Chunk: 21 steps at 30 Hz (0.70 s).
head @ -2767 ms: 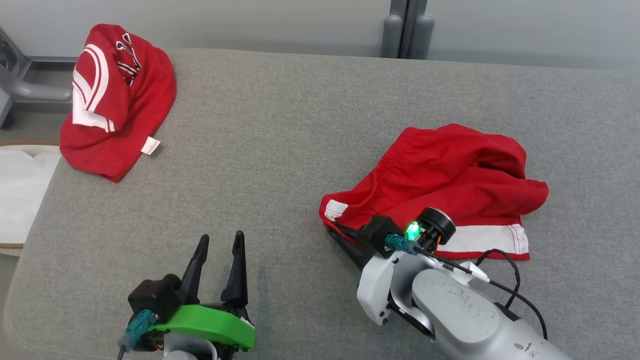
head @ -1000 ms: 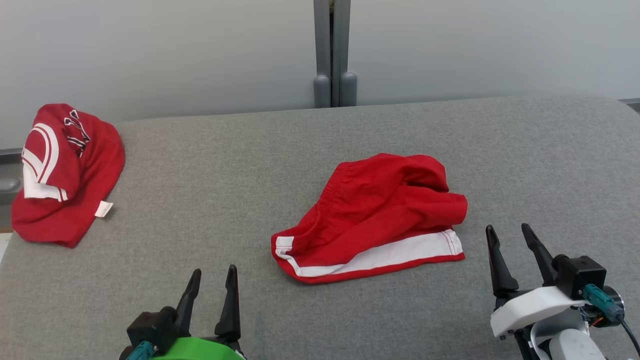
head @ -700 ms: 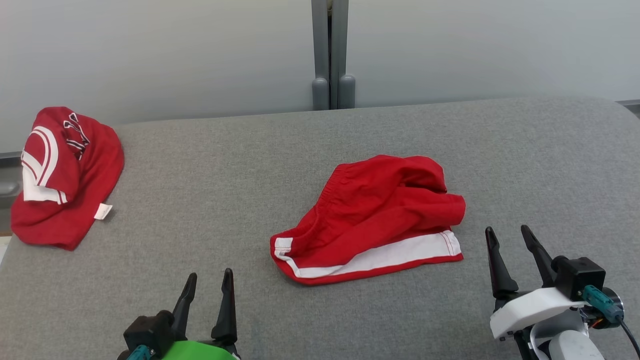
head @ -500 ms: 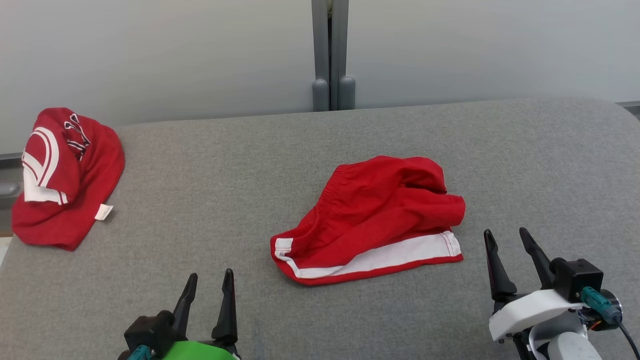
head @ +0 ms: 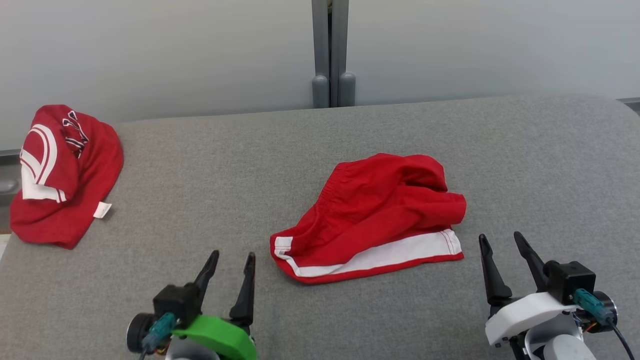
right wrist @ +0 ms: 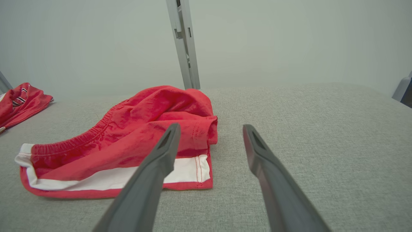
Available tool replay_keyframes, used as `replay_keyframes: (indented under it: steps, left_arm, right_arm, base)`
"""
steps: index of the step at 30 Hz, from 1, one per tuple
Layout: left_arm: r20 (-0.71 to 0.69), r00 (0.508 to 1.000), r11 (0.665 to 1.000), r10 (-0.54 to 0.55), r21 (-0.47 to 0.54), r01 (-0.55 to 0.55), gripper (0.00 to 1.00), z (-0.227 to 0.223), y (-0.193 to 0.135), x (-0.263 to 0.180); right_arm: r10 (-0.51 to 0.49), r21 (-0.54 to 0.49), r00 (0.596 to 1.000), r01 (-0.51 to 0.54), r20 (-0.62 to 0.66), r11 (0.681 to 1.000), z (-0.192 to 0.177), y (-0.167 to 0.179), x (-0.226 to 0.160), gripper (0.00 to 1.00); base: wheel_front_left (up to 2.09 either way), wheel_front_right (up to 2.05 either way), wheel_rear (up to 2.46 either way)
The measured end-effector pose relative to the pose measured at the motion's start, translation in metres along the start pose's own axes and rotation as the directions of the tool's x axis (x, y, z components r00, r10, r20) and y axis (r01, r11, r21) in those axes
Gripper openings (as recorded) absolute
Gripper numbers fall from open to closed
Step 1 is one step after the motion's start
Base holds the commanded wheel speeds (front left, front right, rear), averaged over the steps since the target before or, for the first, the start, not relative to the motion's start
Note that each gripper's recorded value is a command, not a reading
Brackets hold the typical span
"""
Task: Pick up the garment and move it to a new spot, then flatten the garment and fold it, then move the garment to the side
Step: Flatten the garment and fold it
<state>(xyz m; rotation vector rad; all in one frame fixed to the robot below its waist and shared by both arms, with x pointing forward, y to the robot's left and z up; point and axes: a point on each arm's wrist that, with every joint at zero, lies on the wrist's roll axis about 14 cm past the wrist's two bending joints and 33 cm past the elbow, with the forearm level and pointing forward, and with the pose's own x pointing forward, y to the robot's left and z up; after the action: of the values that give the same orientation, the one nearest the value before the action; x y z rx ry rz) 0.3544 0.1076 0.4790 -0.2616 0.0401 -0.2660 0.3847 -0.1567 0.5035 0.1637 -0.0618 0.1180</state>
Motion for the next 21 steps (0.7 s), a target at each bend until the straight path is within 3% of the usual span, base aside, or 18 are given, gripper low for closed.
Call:
replay_keyframes:
  steps: [5,10,15,21]
  left_arm:
    - [-0.103,0.983,0.983,-0.149,0.092,0.158,1.00,-0.004,-0.028,0.024]
    - [-0.271,0.923,0.933,-0.275,0.157,0.324,1.00,-0.019,-0.051,0.040]
    - [-0.404,0.863,0.883,-0.303,0.222,0.414,1.00,-0.030,-0.047,0.056]
    - [-0.544,0.785,0.845,-0.298,0.233,0.482,1.00,-0.058,-0.039,0.062]
  right_arm:
    - [0.009,-0.010,1.000,-0.010,-0.025,1.000,-0.008,0.002,0.001,1.00]
    - [0.013,-0.023,0.999,-0.014,-0.041,1.000,-0.013,0.002,0.005,1.00]
    - [0.008,-0.030,0.998,-0.010,-0.061,0.999,-0.021,-0.001,0.011,1.00]
    - [-0.006,-0.033,0.996,0.003,-0.091,0.999,-0.032,-0.007,0.017,1.00]
  base:
    - [0.00,0.00,0.00]
    - [0.00,0.00,0.00]
    - [0.00,0.00,0.00]
    - [0.00,0.00,0.00]
